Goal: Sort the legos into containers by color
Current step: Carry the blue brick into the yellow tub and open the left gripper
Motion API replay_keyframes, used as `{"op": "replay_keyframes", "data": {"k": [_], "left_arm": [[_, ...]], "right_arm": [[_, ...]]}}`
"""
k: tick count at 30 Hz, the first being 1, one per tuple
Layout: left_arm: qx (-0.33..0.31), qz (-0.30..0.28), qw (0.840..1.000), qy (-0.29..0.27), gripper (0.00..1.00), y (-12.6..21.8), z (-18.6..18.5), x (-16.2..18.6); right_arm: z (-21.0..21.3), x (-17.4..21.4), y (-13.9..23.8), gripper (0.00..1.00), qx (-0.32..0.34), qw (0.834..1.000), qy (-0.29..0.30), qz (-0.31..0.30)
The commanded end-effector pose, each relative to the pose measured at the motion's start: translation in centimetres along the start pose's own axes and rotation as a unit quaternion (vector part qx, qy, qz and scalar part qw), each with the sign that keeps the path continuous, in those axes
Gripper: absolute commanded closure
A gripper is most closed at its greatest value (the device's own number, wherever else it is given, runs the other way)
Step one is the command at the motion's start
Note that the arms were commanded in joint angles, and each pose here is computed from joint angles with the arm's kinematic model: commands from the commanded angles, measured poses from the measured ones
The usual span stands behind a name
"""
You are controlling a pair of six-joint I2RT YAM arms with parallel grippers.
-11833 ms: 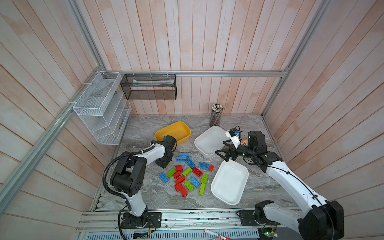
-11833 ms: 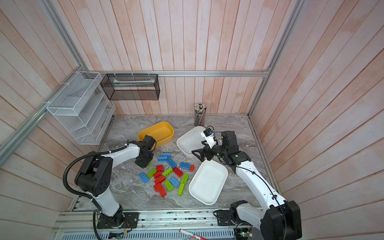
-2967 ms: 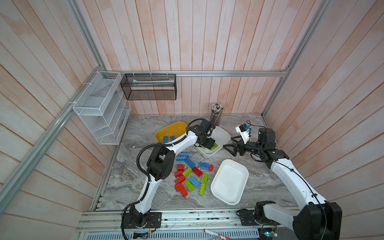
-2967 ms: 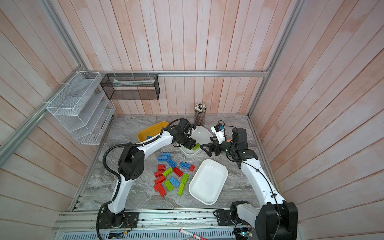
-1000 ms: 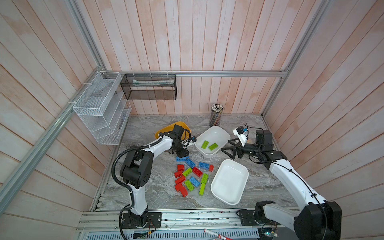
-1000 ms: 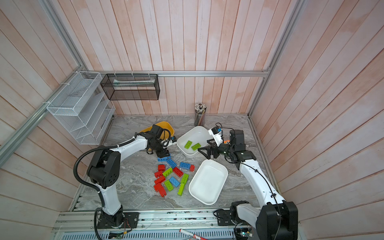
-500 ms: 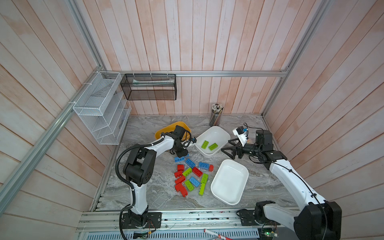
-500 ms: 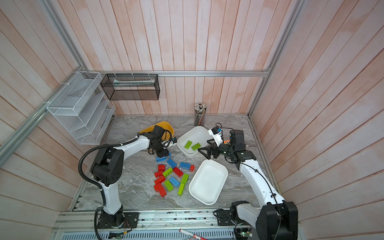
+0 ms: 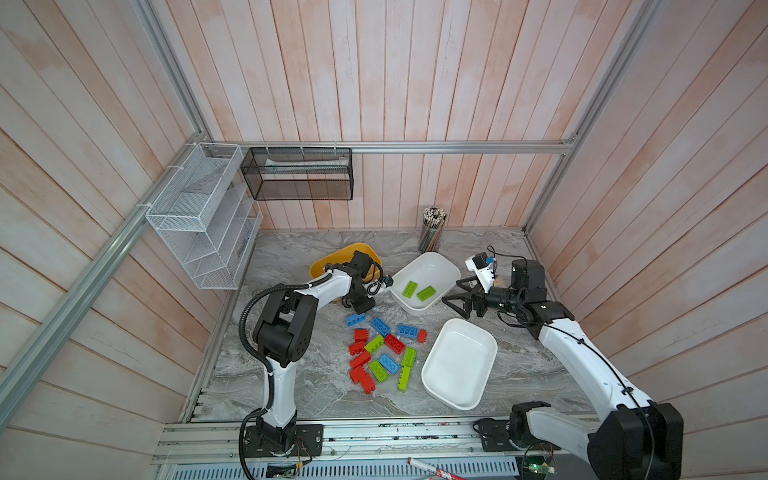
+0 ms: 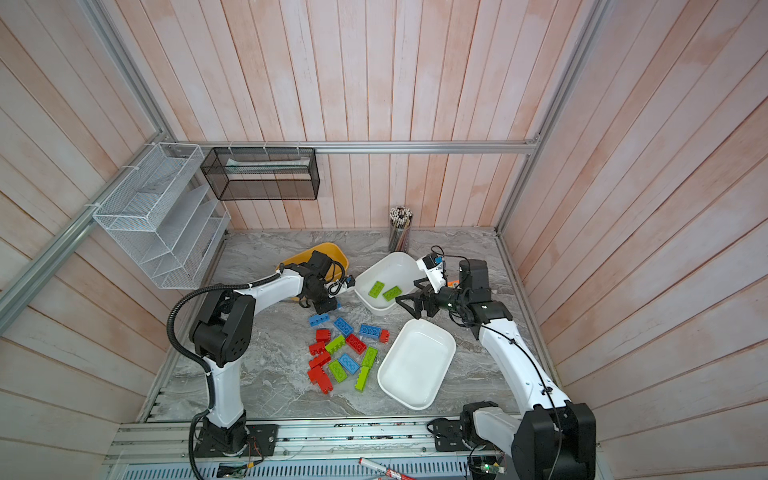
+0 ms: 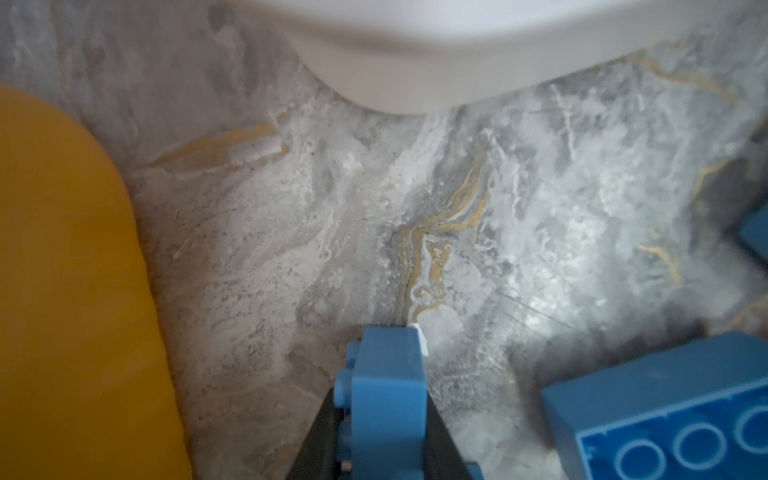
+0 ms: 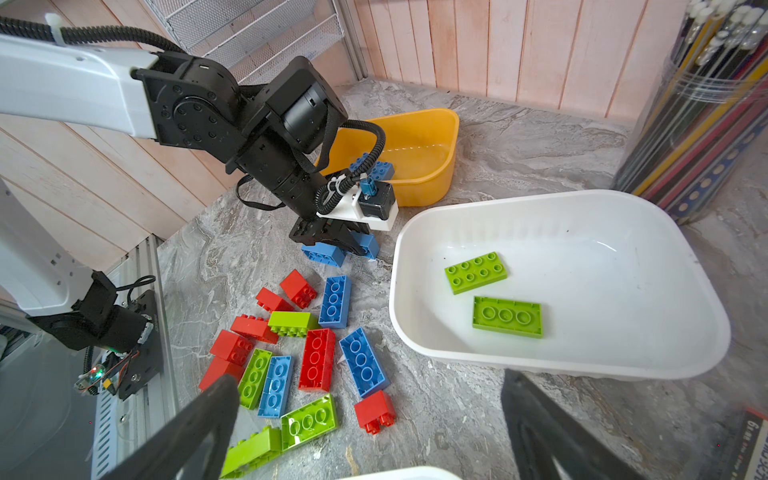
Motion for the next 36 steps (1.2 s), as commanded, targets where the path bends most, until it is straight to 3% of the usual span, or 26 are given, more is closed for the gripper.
{"op": "replay_keyframes", "data": {"k": [1, 10, 16, 22, 27, 36], "left_arm": [[0.007, -0.005, 1.0, 0.004, 0.8, 0.3, 0.2, -0.6], [-0.039, -0.097, 0.994, 0.018, 0.79, 8.5, 2.5, -5.7], [-0.126, -0.133, 0.98, 0.083, 0.79, 12.5, 8.3, -6.4], [-0.169, -0.059, 0.977, 0.118, 0.76, 9.5, 12.5, -3.7], [-0.197, -0.012, 0.961, 0.192, 0.76, 7.0, 16.0, -1.0], [-0.244, 0.068, 0.955, 0.158, 0.74, 3.4, 17.6, 2.5]], "right_arm": [[-0.2, 0.7, -0.2, 0.02, -0.001, 1.0, -0.003, 0.01], [-0.1, -0.1, 0.0, 0.02, 0.001, 1.0, 0.001, 0.001], [0.1, -0.8, -0.2, 0.02, -0.008, 1.0, 0.002, -0.003], [0.2, -1.1, 0.1, 0.02, -0.003, 1.0, 0.009, -0.003], [0.1, -1.1, 0.1, 0.02, 0.001, 1.0, 0.008, -0.003], [-0.1, -0.8, 0.1, 0.02, 0.005, 1.0, 0.006, 0.0]]}}
Point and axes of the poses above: each gripper's point midway between its finger pads, its own y axis back along the fingers, its own z axis along the line the jaws close on, x = y × z, the point moved 3 cm from there along y, back along the fingers, and after that the axes turned 13 degrees about -y, right-handed, at the moved point
